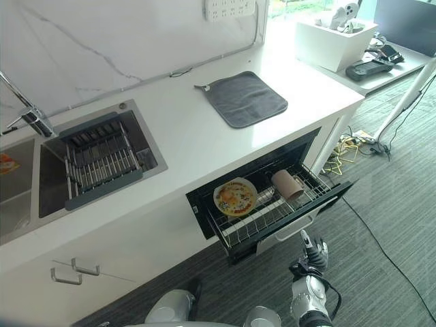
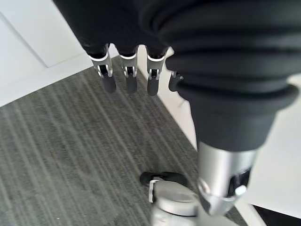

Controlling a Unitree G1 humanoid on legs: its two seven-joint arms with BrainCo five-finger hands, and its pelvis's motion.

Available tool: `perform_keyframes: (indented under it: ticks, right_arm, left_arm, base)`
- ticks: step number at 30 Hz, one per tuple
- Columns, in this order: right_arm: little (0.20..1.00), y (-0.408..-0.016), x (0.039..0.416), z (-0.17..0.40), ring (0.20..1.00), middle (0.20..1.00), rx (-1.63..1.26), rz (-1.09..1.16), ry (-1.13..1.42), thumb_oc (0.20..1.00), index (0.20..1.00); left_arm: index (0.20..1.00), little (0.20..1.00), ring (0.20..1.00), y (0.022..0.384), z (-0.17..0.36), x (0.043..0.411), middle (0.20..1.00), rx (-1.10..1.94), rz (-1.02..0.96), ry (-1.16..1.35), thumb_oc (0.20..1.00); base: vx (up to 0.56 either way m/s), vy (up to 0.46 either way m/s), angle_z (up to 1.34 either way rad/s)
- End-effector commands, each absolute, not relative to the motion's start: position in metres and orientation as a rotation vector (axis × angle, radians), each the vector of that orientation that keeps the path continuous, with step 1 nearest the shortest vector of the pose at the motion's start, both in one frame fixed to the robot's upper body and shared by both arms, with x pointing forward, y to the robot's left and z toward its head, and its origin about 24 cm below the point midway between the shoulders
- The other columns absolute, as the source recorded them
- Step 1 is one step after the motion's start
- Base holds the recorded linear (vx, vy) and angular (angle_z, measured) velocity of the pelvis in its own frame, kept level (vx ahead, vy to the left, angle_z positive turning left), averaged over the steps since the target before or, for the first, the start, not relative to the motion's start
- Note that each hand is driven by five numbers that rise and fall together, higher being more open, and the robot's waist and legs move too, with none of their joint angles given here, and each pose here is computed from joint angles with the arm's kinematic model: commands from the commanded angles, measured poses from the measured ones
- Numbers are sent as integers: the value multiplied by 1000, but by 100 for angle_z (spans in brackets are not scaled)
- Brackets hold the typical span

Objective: Place the dishes in the dishwasher.

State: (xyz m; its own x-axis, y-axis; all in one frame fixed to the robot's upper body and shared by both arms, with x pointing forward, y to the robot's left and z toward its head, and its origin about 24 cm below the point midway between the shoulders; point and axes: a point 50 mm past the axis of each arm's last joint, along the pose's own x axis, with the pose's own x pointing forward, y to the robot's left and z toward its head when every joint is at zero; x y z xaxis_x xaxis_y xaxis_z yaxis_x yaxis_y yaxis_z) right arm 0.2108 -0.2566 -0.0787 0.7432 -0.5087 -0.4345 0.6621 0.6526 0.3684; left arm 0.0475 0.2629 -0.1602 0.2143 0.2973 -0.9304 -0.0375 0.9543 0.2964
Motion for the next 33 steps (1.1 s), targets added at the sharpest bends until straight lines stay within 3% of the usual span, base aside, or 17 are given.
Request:
perform_keyframes:
  ticks: [1, 8, 20, 33]
  right_arm:
    - [1000, -263, 229, -55, 1000, 1000, 610, -634, 157, 1000, 1000]
    - [1000, -261, 256, -47, 1000, 1000, 790, -424, 109, 1000, 1000]
    - [1000, -261, 327, 34, 1000, 1000, 683, -146, -31, 1000, 1000]
    - [1000, -275, 368, 128, 1000, 1000, 498, -33, -247, 1000, 1000]
  left_arm:
    - [1000, 1000, 1000, 269, -157, 55, 1000, 225, 281, 1293, 1000]
    - [1000, 1000, 1000, 271, -151, 80, 1000, 247, 239, 1201, 1000]
    - [1000, 1000, 1000, 276, -135, 120, 1000, 294, 175, 1060, 1000]
    - [1000, 1000, 1000, 307, -114, 144, 1000, 380, 197, 1004, 1000]
  base:
    - [-3, 43, 8]
    - [-50, 42, 13]
    - [8, 68, 8]
    - [40, 27, 13]
